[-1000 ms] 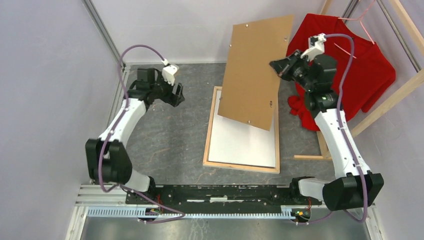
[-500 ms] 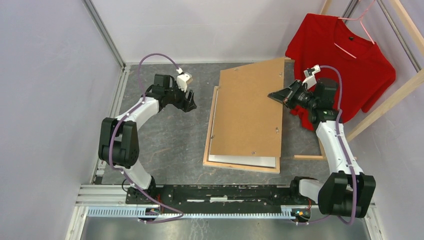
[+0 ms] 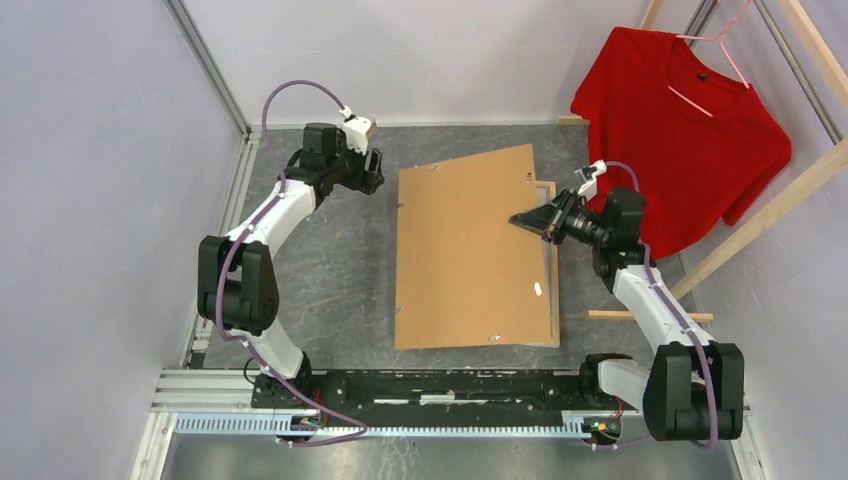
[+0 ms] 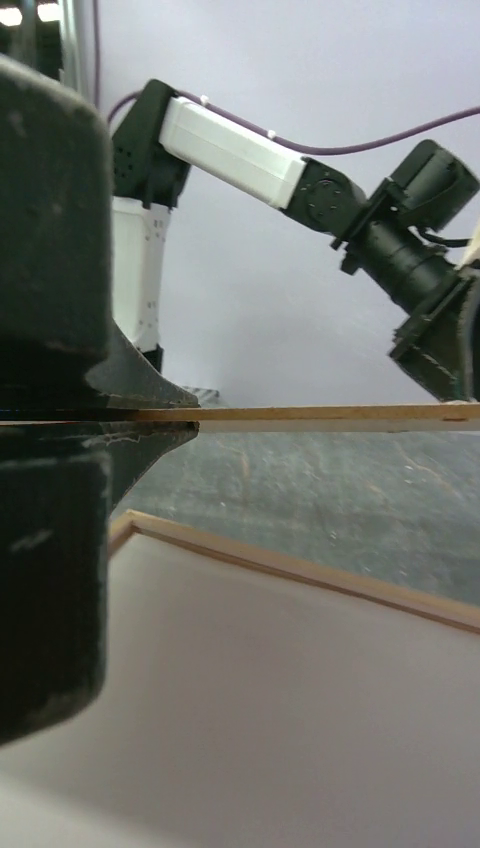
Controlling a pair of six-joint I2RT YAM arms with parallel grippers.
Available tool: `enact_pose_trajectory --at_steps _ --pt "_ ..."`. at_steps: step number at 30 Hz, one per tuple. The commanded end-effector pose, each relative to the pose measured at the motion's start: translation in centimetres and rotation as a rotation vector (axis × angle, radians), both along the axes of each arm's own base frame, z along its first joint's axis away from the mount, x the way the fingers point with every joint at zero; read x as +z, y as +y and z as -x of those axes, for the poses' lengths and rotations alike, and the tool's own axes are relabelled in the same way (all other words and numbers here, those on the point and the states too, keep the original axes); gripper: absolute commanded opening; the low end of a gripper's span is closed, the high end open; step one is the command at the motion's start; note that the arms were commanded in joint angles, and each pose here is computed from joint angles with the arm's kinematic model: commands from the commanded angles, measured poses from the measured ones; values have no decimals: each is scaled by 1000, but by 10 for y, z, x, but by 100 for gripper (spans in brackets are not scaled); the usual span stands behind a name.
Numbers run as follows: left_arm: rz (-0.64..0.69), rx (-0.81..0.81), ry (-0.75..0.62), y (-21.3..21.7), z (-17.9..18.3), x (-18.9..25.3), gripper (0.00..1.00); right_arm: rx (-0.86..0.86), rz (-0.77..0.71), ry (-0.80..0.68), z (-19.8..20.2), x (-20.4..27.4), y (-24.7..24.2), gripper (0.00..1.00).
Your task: Put the photo into the frame
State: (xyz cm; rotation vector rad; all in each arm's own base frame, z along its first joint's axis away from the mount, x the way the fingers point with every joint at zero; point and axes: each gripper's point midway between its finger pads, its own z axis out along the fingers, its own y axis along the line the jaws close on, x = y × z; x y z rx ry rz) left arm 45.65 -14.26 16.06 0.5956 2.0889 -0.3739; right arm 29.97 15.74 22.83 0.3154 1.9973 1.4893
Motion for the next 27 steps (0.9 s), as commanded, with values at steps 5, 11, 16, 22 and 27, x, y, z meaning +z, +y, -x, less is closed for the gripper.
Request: enact_pose_trajectory --at_steps 5,11,16,22,27 --pt "5 75 -9 4 0 15 76 89 -147 -111 17 39 26 0" --pt "-14 77 -10 7 11 11 76 74 -209 -110 16 40 39 0" --pt "-13 70 -11 4 15 17 76 75 -224 -96 12 39 49 0" --pt "-27 72 -10 4 22 18 76 -20 -267 -77 8 34 42 0" --pt "-27 40 -14 -1 28 20 75 -55 -316 -53 9 28 43 0"
